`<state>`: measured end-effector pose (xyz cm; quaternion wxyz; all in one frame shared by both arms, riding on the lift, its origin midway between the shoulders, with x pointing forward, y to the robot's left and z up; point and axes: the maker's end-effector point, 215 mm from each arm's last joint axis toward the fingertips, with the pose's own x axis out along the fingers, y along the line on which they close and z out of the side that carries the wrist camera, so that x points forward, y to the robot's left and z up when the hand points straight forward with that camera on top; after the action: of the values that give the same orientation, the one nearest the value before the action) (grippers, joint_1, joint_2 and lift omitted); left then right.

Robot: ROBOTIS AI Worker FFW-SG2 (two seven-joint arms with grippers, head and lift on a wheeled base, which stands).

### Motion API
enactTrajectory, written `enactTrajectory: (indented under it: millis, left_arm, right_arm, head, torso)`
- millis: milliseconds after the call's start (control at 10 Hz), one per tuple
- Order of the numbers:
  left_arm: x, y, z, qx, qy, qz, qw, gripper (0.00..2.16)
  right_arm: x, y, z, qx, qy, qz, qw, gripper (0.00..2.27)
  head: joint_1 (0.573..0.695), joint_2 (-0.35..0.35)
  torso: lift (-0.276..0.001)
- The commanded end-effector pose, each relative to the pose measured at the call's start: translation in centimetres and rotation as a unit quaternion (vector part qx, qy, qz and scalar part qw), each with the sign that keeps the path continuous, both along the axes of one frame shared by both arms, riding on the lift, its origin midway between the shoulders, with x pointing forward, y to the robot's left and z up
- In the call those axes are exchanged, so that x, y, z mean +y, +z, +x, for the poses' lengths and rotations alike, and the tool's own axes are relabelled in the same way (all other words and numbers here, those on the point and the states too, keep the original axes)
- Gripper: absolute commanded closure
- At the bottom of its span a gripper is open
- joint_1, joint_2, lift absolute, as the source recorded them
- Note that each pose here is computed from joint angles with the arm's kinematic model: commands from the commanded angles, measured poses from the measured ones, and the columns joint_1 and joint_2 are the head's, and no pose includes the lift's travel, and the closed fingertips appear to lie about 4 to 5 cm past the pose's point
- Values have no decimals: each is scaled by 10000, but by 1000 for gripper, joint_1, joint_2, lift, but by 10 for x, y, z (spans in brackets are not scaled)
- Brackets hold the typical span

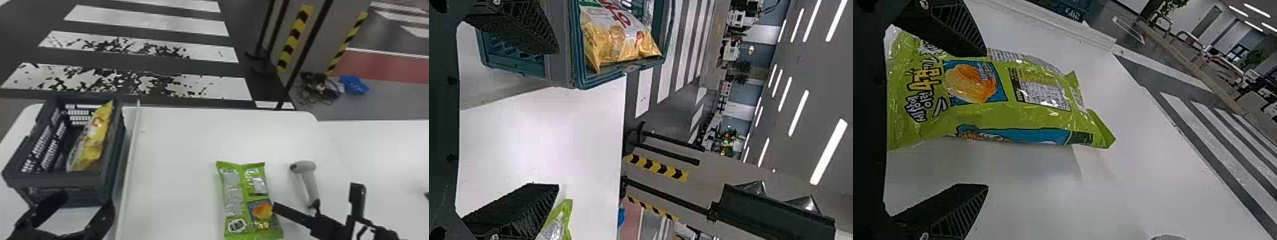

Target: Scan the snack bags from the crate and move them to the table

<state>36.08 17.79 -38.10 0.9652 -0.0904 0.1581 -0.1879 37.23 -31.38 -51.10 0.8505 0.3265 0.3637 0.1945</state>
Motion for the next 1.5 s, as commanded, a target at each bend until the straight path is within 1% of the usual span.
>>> enactTrajectory:
  millis: [0,400,500,600,700,800,900,1000,1300,1400]
  left_arm:
    - [-3,5,-3,-32,-27,-15,10000,33]
    - [-6,18,-8,-118,-65,33,9999,33]
    - [-8,20,-8,-131,-74,37,9999,33]
    - [-8,21,-8,-147,-70,53,9999,33]
    - [-10,20,-9,-135,-77,67,9999,33]
    - [-10,19,-10,-120,-83,66,9999,33]
    - [-10,18,-10,-113,-89,76,9999,33]
    - [-11,17,-11,-112,-93,91,9999,33]
    - [-13,16,-11,-98,-92,101,9999,33]
    - [-12,16,-11,-107,-84,101,9999,33]
  right_arm:
    - [3,-5,2,53,75,41,9999,53]
    - [23,0,4,-64,346,225,9991,49]
    - [26,0,1,-24,442,244,9987,87]
    - [26,0,-2,9,512,215,9985,414]
    - [23,-3,-4,42,575,115,9983,792]
    - [22,-6,-6,84,680,9,9976,1602]
    - [19,-10,-7,134,738,-131,9971,2155]
    - [18,-7,-5,50,750,-156,9971,2240]
    - [11,6,0,-204,745,-277,9966,2240]
    - [7,19,3,-327,701,-253,9967,2240]
  head:
    - [695,-211]
    - [695,-196]
    - [695,-190]
    - [695,-185]
    - [695,-185]
    - [695,-187]
    - [695,-192]
    - [695,-199]
    - [695,-209]
    - [695,-215]
  torso:
    - [-95]
    - [-95]
    - [-95]
    - [-95]
    - [-95]
    - [-95]
    - [-95]
    - [-95]
    - [-95]
    - [-95]
